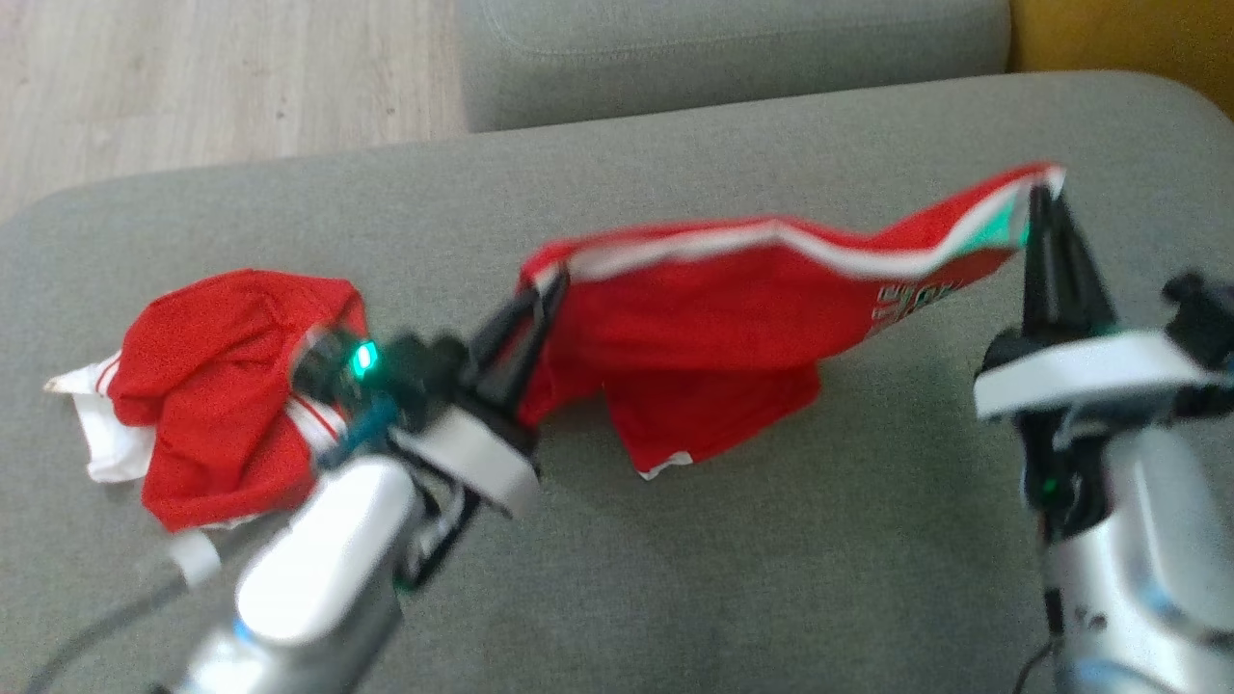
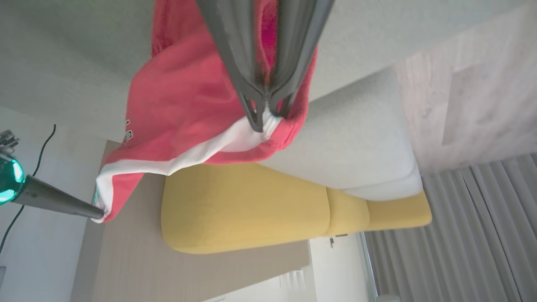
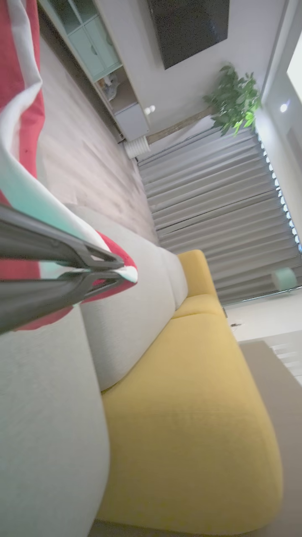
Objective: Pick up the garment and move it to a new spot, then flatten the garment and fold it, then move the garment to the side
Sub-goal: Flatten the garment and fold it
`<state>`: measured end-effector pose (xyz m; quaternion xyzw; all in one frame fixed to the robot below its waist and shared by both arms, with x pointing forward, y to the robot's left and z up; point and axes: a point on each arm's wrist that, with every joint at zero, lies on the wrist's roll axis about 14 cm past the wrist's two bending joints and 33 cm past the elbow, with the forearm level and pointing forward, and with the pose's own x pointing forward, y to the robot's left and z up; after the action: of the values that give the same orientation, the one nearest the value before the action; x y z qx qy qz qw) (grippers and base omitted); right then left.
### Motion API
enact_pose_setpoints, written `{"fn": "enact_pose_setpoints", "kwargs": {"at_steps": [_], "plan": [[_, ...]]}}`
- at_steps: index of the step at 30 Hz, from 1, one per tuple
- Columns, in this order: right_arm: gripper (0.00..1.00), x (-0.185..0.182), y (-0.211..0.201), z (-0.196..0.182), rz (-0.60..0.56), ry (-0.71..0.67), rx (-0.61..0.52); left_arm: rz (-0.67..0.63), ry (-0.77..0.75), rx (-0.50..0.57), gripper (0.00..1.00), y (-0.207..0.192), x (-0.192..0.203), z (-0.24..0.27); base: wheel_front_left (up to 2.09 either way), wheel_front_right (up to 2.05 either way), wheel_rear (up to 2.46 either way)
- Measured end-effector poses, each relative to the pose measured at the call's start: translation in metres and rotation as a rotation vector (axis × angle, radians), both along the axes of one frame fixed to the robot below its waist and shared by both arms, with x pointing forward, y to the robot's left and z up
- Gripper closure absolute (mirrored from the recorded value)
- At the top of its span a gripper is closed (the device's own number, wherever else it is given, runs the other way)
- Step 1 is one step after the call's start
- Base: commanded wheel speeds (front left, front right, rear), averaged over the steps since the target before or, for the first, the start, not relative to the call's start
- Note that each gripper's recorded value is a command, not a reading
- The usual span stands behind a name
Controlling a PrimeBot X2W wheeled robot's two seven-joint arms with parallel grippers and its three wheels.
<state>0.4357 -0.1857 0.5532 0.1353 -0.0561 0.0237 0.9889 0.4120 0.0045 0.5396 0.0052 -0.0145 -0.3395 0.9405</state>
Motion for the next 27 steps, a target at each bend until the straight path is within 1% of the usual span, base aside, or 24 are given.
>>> {"fn": "enact_pose_setpoints", "kwargs": {"at_steps": [4,7,10,12,14,17,19,24,27], "plan": [[1.00,0.009,0.004,0.057,0.027,-0.109,0.006,-0.001,-0.113,0.042,1.00,0.008,0.020,0.052,0.00,0.00,0.00],[1.00,0.011,0.002,0.101,0.027,-0.213,-0.012,-0.001,-0.193,0.089,1.00,0.014,0.030,0.087,0.00,0.00,0.00],[1.00,0.007,0.003,0.145,0.026,-0.327,-0.043,0.005,-0.270,0.112,1.00,0.018,0.034,0.120,0.00,0.00,0.00],[1.00,0.003,0.007,0.166,0.036,-0.381,-0.069,0.010,-0.310,0.121,1.00,0.020,0.036,0.139,0.00,0.00,0.00],[1.00,0.000,0.010,0.179,0.042,-0.414,-0.100,0.017,-0.352,0.114,1.00,0.022,0.036,0.158,0.00,0.00,0.00],[1.00,-0.003,0.011,0.183,0.045,-0.410,-0.122,0.027,-0.379,0.083,1.00,0.026,0.032,0.175,0.00,0.00,0.00],[1.00,-0.004,0.014,0.177,0.055,-0.377,-0.133,0.017,-0.369,0.073,1.00,0.025,0.027,0.174,0.00,0.00,0.00],[1.00,-0.012,0.012,0.147,0.055,-0.295,-0.174,-0.022,-0.263,0.100,1.00,0.024,0.011,0.129,0.00,0.00,0.00],[1.00,-0.013,0.006,0.137,0.046,-0.257,-0.178,-0.032,-0.234,0.110,1.00,0.026,0.006,0.116,0.00,0.00,0.00]]}}
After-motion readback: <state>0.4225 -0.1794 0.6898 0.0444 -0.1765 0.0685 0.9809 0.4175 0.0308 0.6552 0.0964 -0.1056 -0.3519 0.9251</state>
